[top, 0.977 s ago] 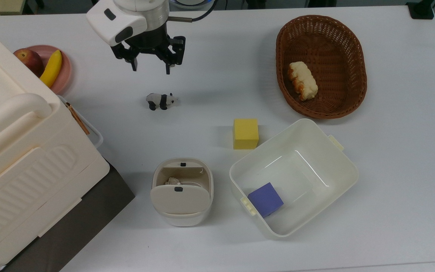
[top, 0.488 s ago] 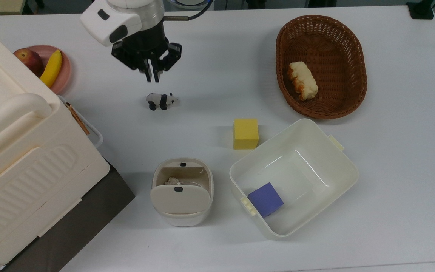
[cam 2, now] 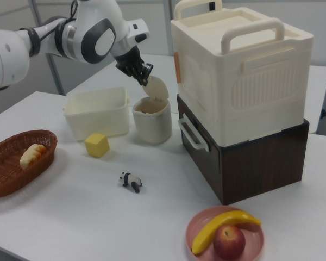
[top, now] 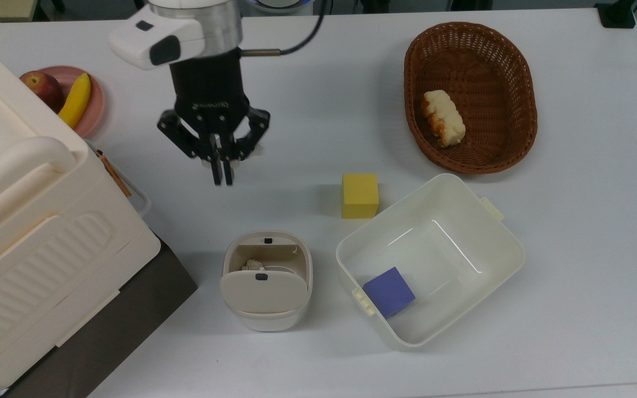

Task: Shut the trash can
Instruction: 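Press the lid down onto the rim of the trash can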

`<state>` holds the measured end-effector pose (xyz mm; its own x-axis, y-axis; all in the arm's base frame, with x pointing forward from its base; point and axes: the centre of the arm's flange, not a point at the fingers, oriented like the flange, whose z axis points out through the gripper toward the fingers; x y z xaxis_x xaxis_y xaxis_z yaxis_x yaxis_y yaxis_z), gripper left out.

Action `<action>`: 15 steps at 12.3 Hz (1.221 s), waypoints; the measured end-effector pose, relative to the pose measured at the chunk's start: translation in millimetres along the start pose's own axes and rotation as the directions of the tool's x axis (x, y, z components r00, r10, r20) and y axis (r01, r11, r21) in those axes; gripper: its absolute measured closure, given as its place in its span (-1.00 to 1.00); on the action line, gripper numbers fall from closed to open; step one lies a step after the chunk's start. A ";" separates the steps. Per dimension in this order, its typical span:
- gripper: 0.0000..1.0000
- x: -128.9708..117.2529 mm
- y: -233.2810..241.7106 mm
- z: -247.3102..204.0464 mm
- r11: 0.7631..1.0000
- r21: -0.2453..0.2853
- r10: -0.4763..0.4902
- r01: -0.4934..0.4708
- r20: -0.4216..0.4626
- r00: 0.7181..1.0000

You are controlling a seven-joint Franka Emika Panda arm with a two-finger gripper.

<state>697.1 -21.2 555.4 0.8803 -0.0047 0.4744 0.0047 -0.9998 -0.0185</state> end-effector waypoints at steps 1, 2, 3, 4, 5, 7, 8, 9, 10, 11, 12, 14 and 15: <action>0.74 7.1 -13.7 6.2 1.000 0.006 -0.010 0.011 -0.065 0.998; 0.77 12.9 -29.7 14.4 1.000 0.015 -0.011 0.013 -0.125 0.992; 0.77 16.7 -43.7 22.3 1.000 0.020 -0.014 0.018 -0.175 0.985; 0.77 21.1 -53.9 28.7 1.000 0.026 -0.009 0.016 -0.224 0.975; 0.77 26.9 -59.0 31.7 0.999 0.031 0.002 0.006 -0.260 0.966; 0.77 43.8 -60.6 27.6 1.000 0.025 0.006 0.003 -0.326 0.945; 0.77 50.0 -57.5 24.1 1.000 0.019 0.006 0.001 -0.353 0.936; 0.77 52.5 -54.4 25.5 1.000 0.014 0.007 -0.002 -0.367 0.930; 0.77 53.3 -52.1 32.6 1.000 0.009 0.006 -0.003 -0.370 0.929; 0.77 53.4 -48.3 45.5 1.000 0.000 0.005 -0.006 -0.362 0.932; 0.77 52.9 -44.4 59.2 1.000 -0.008 0.005 -0.008 -0.353 0.936; 0.77 51.7 -39.5 76.4 1.000 -0.017 0.010 -0.017 -0.343 0.939; 0.77 50.8 -41.4 79.9 1.000 -0.013 0.017 -0.023 -0.335 0.942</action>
<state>779.5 21.4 509.9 0.6703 -0.0274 0.7416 -0.0217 -0.9996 -0.0174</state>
